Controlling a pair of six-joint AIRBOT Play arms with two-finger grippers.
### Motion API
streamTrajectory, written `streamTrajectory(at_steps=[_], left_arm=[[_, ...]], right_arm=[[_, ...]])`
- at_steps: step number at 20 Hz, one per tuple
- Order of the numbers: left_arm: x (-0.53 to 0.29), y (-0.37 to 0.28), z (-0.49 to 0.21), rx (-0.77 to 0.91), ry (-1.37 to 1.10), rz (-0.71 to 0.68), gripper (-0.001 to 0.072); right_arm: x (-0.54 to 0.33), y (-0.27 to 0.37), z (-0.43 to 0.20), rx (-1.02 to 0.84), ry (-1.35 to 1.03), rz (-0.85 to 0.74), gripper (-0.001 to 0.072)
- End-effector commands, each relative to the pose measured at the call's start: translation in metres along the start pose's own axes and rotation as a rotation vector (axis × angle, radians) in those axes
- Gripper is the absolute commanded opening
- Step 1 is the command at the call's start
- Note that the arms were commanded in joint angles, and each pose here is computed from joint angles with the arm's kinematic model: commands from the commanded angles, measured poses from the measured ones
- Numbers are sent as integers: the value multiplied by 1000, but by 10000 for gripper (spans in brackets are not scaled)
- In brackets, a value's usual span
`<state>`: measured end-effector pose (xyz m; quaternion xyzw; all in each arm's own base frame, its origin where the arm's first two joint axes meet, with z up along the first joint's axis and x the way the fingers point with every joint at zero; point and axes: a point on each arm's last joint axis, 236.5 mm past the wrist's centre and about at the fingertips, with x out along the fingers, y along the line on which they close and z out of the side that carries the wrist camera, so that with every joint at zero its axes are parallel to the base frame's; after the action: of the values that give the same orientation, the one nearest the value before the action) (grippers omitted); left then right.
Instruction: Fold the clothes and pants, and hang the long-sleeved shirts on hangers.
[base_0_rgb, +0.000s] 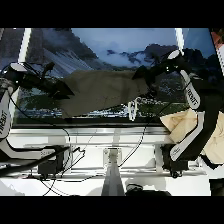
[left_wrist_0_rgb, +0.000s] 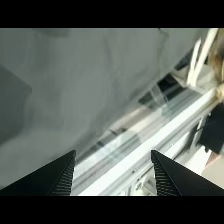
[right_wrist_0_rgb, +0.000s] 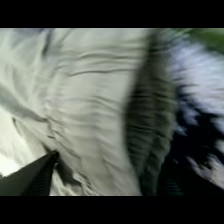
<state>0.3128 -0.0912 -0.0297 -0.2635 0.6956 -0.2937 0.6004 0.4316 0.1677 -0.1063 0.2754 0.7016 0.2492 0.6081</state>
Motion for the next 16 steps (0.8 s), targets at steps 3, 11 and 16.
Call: streamTrajectory(at_steps=[3, 11, 16], left_arm=[[14, 28, 25, -31, -62, 35, 560], [-59, -22, 66, 237, -156, 78, 9], [-144, -94, 90, 463, -389, 200, 8]], right_arm=[[22, 41, 15, -237, -44, 10, 62], [-216, 43, 61, -208, -462, -379, 21], [-397, 15, -19, 128, -805, -542, 20]])
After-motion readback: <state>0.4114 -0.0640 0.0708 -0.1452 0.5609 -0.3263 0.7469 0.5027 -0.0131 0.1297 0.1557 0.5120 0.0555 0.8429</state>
